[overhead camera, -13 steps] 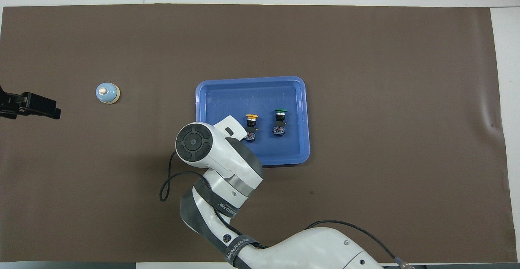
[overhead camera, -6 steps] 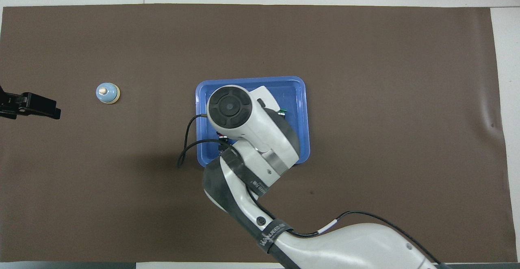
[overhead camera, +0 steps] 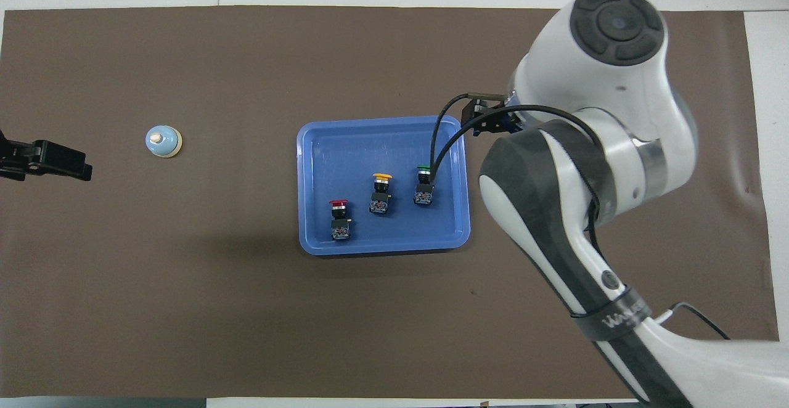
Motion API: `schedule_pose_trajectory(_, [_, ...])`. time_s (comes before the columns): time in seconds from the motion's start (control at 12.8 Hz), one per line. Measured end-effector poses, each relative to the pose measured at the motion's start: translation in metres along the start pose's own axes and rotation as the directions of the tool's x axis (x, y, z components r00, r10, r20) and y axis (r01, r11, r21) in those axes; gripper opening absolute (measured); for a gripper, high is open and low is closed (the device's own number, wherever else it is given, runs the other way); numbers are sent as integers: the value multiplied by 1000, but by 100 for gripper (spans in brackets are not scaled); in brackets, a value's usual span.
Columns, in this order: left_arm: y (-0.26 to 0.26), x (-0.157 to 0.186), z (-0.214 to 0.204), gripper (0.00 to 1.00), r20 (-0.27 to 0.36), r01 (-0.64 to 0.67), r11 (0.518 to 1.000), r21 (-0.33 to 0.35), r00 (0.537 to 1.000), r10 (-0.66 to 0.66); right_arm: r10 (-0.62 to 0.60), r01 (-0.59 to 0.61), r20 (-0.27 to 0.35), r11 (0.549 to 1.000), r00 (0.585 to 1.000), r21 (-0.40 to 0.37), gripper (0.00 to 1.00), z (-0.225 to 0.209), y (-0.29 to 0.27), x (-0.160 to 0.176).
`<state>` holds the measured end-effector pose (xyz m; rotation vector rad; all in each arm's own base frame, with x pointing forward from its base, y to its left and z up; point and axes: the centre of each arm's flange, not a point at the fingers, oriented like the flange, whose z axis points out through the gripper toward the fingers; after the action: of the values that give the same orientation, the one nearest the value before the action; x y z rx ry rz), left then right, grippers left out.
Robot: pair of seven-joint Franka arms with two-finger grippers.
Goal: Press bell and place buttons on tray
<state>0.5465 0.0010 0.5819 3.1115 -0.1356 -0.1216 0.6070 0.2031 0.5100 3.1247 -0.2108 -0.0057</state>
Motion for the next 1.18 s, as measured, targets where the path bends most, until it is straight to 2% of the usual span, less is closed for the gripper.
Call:
schedule_pose_trajectory(0.39, [0, 0, 0, 100, 0, 0, 1000, 0, 1000, 0, -129, 129, 21, 992, 991, -3, 100, -37, 120, 19])
schedule_pose_trajectory(0.55, [0, 0, 0, 100, 0, 0, 1000, 0, 1000, 0, -144, 144, 38, 990, 989, -2, 100, -59, 155, 10])
schedule_pose_trajectory(0.86, [0, 0, 0, 100, 0, 0, 1000, 0, 1000, 0, -135, 136, 51, 991, 989, -2, 100, -104, 172, -24])
schedule_pose_trajectory(1.18, [0, 0, 0, 100, 0, 0, 1000, 0, 1000, 0, -148, 148, 54, 989, 987, 0, 100, -115, 186, -35])
